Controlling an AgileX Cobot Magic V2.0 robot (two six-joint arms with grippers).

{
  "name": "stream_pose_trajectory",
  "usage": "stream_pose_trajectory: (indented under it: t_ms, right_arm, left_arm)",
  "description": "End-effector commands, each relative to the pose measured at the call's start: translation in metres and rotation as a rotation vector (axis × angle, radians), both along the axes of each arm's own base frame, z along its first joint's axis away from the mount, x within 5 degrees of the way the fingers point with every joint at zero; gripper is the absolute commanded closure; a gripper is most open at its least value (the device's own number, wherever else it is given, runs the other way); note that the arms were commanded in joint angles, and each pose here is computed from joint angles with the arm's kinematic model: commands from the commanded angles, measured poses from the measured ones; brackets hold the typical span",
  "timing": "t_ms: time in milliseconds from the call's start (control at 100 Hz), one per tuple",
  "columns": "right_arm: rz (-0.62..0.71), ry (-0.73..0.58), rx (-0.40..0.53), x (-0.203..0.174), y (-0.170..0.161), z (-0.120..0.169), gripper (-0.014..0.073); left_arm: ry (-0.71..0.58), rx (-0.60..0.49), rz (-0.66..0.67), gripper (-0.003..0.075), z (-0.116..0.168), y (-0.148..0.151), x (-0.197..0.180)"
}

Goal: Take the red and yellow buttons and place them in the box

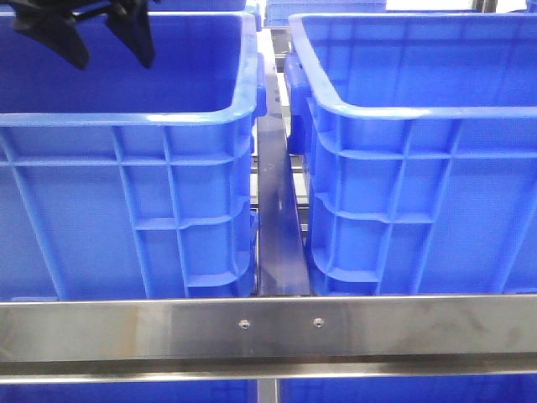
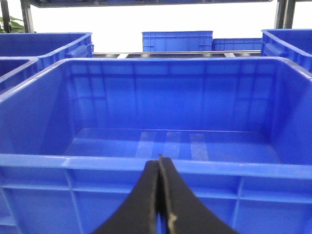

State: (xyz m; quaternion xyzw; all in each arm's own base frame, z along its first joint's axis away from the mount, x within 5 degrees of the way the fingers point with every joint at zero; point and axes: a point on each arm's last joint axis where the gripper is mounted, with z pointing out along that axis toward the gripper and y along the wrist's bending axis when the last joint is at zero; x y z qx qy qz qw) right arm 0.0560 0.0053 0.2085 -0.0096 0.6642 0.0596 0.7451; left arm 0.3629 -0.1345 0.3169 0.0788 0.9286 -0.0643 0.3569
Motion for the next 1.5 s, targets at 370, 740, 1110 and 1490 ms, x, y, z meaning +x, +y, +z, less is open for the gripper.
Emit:
stream_pose_trajectory:
  t_ms: [370,740,1110,1490]
  right_arm:
    - [-0.006,-0.11,-0.006,-0.003,0.0,0.01,0.0663]
    - [-0.006,-0.11,-0.006,-0.003,0.0,0.01,0.0663]
    - [-0.006,-0.11,-0.006,-0.003,0.0,0.01,0.0663]
    - [-0.006,-0.11,-0.006,-0.003,0.0,0.01,0.0663]
  left_arm:
    - [-0.017,-0.015,0.016,0.0246,-0.015,-0.011,0.025]
    - [-0.002,-0.004,0.007,0.0246,-0.043,-0.017,0.04]
    - [-0.01,0.01,0.002,0.0636,-0.044,-0.017,0.042]
    - [-0.056,-0.024,-0.006,0.0739,-0.001,-0.016,0.017]
